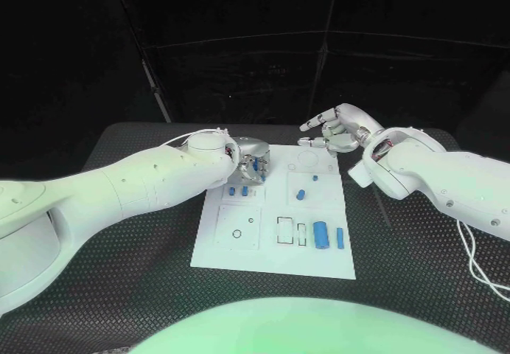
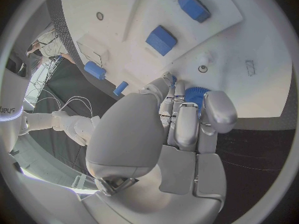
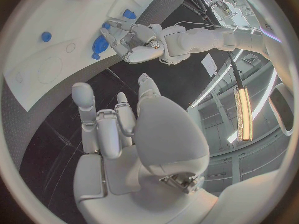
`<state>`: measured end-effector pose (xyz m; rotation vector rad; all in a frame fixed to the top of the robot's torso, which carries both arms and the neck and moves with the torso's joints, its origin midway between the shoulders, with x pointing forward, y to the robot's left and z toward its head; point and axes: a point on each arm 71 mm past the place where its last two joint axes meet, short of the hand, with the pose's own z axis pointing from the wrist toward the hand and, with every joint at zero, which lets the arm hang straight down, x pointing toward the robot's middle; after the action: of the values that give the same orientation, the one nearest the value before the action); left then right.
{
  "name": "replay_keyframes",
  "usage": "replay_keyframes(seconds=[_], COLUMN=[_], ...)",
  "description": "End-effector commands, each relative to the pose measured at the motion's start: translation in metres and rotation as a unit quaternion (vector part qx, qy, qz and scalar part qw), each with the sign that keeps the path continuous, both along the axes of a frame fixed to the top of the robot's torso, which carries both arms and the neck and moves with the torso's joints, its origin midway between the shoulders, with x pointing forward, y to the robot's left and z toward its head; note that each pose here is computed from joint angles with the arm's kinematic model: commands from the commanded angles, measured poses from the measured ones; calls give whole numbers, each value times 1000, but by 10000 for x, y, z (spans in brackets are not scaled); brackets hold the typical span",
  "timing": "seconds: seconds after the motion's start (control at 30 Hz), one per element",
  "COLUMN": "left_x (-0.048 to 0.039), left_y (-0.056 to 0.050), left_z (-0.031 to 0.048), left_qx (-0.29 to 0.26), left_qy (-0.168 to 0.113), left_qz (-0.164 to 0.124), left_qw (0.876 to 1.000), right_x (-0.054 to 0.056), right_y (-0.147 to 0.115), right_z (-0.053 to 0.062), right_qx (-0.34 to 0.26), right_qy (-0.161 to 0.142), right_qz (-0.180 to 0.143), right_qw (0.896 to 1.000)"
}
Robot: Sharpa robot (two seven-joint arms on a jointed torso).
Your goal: Assemble the parts on the task board
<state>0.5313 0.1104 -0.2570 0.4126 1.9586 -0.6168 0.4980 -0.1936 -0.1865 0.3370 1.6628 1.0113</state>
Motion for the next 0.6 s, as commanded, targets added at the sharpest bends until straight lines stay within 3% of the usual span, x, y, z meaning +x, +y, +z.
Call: replay_keyframes(seconds=[0.03, 0.37, 0.6], left_x=[-11, -42, -66], left_y=[18, 108, 201], left_z=[-46, 15, 137], left_qx=[3, -33, -66], left_qy=[-4, -36, -49], left_qz=[0, 5, 15], left_qw=[1000, 999, 996], right_x=[-3, 3, 8], right_y=[18, 10, -3], right_z=[17, 14, 11], right_qx=[2, 1, 1], right_qy=[-4, -4, -4], right_qz=[6, 5, 4], right_qw=[1000, 1000, 1000])
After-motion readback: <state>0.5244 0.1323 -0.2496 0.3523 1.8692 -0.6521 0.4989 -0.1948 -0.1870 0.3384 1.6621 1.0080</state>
